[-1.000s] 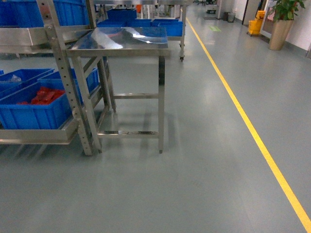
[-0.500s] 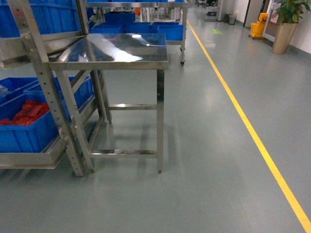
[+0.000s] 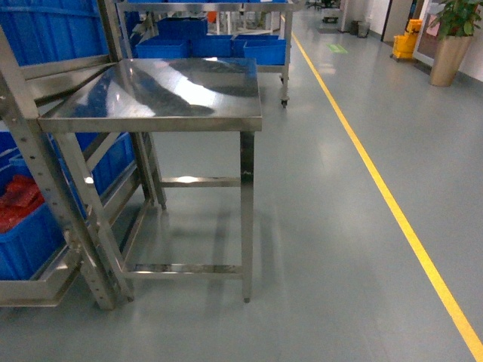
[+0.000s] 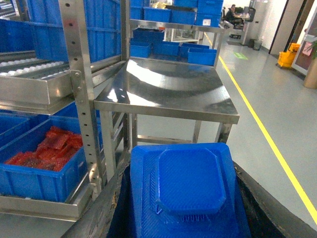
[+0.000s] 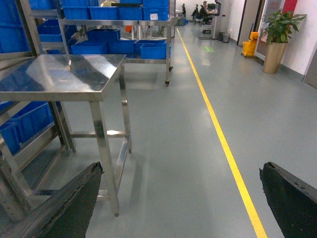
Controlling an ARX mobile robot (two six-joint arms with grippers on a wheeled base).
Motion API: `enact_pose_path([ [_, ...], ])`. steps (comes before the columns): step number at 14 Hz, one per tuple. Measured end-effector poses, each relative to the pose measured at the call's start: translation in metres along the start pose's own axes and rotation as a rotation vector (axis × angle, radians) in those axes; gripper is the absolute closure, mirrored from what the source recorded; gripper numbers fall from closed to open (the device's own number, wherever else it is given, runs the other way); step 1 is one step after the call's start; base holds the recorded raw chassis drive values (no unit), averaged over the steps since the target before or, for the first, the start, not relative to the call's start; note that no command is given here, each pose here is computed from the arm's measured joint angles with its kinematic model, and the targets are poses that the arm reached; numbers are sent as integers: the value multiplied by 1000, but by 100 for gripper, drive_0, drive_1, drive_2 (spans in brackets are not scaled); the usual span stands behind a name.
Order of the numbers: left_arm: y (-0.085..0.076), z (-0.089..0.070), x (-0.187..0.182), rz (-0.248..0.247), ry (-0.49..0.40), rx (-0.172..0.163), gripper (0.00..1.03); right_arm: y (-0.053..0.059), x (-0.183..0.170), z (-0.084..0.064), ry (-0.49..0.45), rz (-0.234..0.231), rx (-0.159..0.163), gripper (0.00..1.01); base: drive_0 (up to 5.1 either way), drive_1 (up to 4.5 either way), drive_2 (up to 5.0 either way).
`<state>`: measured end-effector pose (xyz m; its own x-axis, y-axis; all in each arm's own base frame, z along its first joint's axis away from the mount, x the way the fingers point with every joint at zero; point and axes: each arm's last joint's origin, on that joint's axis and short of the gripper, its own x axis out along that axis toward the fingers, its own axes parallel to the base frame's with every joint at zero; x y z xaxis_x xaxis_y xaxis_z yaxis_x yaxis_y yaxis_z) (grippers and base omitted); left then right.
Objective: Pick blue part to blue bin on bottom shelf
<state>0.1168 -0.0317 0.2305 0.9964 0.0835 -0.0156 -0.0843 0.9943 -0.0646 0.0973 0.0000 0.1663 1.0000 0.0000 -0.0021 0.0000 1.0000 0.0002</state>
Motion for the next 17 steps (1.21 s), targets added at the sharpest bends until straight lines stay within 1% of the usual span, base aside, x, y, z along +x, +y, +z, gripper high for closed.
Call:
enact_pose_path([
  [1, 0, 0, 0, 0, 3, 2, 60, 0, 0, 1, -11, 0, 0, 3, 3, 412, -407],
  [2, 0, 0, 0, -1, -1, -1, 60, 0, 0, 0, 0, 0, 0, 3, -2, 407, -411],
  [3, 0, 0, 0, 0, 1, 1, 60, 0, 0, 1, -14, 0, 0, 3, -5, 404, -414],
  [4, 0, 0, 0, -2, 0, 0, 60, 0, 0, 0, 3, 0, 0, 3, -2, 407, -411],
  [5, 0, 0, 0, 0, 1, 0, 60, 0, 0, 1, -13, 0, 0, 3, -6, 403, -415],
  [6, 0, 0, 0, 0, 3, 2, 60, 0, 0, 0, -2, 0, 0, 3, 0, 409, -409],
  [12, 0, 0, 0, 0, 2, 1, 60, 0, 0, 1, -8, 0, 0, 3, 0, 409, -410],
  [13, 0, 0, 0, -1, -4, -1, 60, 0, 0, 1, -5, 0, 0, 3, 0, 0, 0],
  [14, 0, -1, 1, 0, 12, 6, 60, 0, 0, 0, 1, 0, 0, 3, 0, 0, 0],
  [15, 0, -1, 1, 0, 11, 5, 60, 0, 0, 1, -13, 0, 0, 3, 0, 0, 0],
  [16, 0, -1, 1, 0, 7, 3, 60, 0, 0, 0, 2, 0, 0, 3, 0, 0, 0],
  [17, 0, -1, 1, 0, 6, 3, 60, 0, 0, 1, -8, 0, 0, 3, -448, 135, 350],
])
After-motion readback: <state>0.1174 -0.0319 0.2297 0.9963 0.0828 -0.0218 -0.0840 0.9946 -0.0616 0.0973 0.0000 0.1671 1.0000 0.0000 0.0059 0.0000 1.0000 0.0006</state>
